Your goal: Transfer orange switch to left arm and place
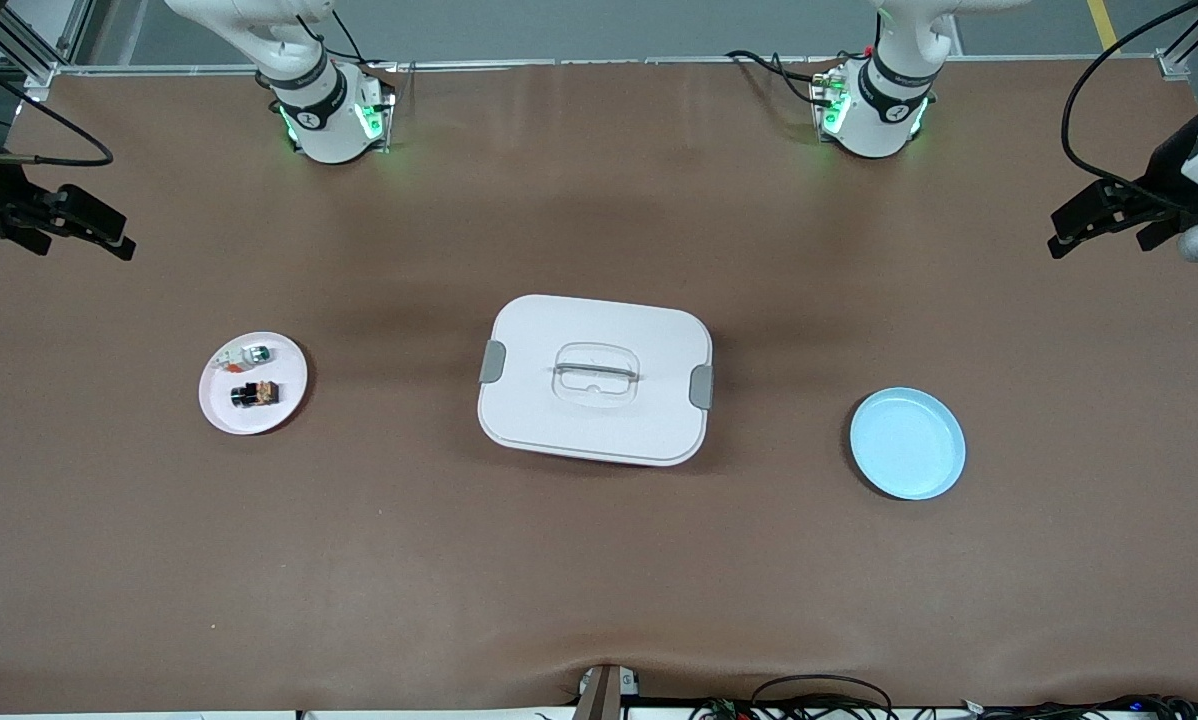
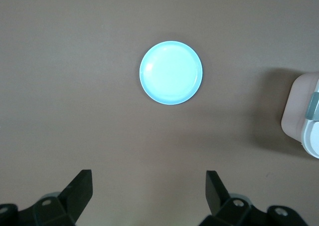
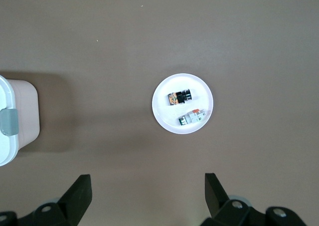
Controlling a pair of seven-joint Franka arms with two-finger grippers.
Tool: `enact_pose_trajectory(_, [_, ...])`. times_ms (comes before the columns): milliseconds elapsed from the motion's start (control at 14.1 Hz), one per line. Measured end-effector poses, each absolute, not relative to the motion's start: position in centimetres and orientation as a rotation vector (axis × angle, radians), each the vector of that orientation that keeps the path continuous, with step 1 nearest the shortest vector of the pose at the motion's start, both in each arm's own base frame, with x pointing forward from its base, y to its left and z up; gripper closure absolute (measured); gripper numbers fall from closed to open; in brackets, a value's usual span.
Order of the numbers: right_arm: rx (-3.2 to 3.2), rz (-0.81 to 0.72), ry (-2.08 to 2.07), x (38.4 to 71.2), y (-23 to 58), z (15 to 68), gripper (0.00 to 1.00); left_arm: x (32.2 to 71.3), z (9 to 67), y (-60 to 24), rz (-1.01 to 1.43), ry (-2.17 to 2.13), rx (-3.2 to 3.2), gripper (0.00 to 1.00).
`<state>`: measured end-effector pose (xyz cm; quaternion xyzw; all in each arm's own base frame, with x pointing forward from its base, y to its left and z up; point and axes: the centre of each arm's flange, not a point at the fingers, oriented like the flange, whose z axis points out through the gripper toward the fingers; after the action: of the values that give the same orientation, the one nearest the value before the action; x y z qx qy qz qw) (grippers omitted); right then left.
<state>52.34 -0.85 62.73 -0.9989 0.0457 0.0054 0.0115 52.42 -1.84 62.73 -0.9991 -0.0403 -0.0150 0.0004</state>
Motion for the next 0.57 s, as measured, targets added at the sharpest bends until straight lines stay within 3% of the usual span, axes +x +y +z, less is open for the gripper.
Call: enact_pose_trajectory(569, [-3.107, 0.01, 0.134, 52.39, -0.44, 62.78, 0.0, 52.61, 62.94, -1.52, -0.055, -0.136, -3.138, 0.0])
